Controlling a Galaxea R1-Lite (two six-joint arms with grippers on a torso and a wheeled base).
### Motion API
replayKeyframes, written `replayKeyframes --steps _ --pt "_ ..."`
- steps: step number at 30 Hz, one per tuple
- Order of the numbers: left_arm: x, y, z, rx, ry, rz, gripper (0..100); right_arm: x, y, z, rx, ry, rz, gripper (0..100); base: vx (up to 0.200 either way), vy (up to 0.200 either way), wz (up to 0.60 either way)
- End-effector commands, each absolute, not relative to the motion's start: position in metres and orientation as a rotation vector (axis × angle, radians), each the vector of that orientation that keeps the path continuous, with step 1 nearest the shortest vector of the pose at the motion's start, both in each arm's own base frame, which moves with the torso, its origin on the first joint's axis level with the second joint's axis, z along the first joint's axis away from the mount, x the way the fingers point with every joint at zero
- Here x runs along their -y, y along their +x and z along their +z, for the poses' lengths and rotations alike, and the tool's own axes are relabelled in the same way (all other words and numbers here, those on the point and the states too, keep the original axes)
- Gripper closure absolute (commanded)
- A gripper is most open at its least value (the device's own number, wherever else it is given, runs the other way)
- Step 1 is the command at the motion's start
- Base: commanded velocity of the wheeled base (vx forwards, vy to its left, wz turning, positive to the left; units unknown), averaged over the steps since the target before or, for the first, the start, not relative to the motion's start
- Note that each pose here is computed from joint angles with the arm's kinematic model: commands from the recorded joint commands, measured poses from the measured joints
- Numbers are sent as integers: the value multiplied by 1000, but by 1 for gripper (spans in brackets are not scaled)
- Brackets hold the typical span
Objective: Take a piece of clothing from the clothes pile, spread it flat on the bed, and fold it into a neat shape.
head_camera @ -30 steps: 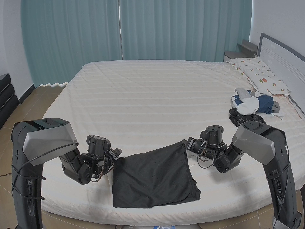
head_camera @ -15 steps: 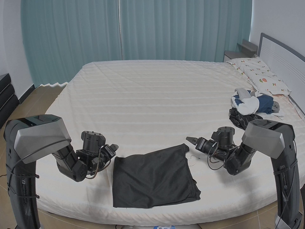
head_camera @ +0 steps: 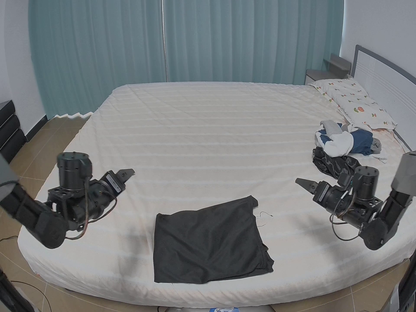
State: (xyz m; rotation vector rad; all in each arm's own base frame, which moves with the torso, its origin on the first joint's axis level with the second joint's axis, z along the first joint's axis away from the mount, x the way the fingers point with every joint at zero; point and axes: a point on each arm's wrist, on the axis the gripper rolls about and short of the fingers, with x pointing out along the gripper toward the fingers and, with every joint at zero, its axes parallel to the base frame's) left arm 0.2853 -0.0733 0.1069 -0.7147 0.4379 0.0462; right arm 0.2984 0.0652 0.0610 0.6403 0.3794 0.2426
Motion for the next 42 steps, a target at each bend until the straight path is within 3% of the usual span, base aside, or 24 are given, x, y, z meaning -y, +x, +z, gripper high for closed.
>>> replayKeyframes --steps 1,8,23,33,42 --pt "31 156 179 -132 -635 11 0 -33 169 132 -121 461 302 0 0 0 0" --pt "13 91 189 -8 -515 115 0 -15 116 149 0 342 216 0 0 0 0" --pt "-9 13 158 61 -251 329 0 -3 7 119 -91 146 184 0 0 0 0" --pt "-14 -16 135 100 -73 456 0 -3 -25 104 -100 62 69 0 0 0 0" --pt "-15 -22 110 110 -18 461 0 -2 -32 92 -8 -26 106 0 0 0 0"
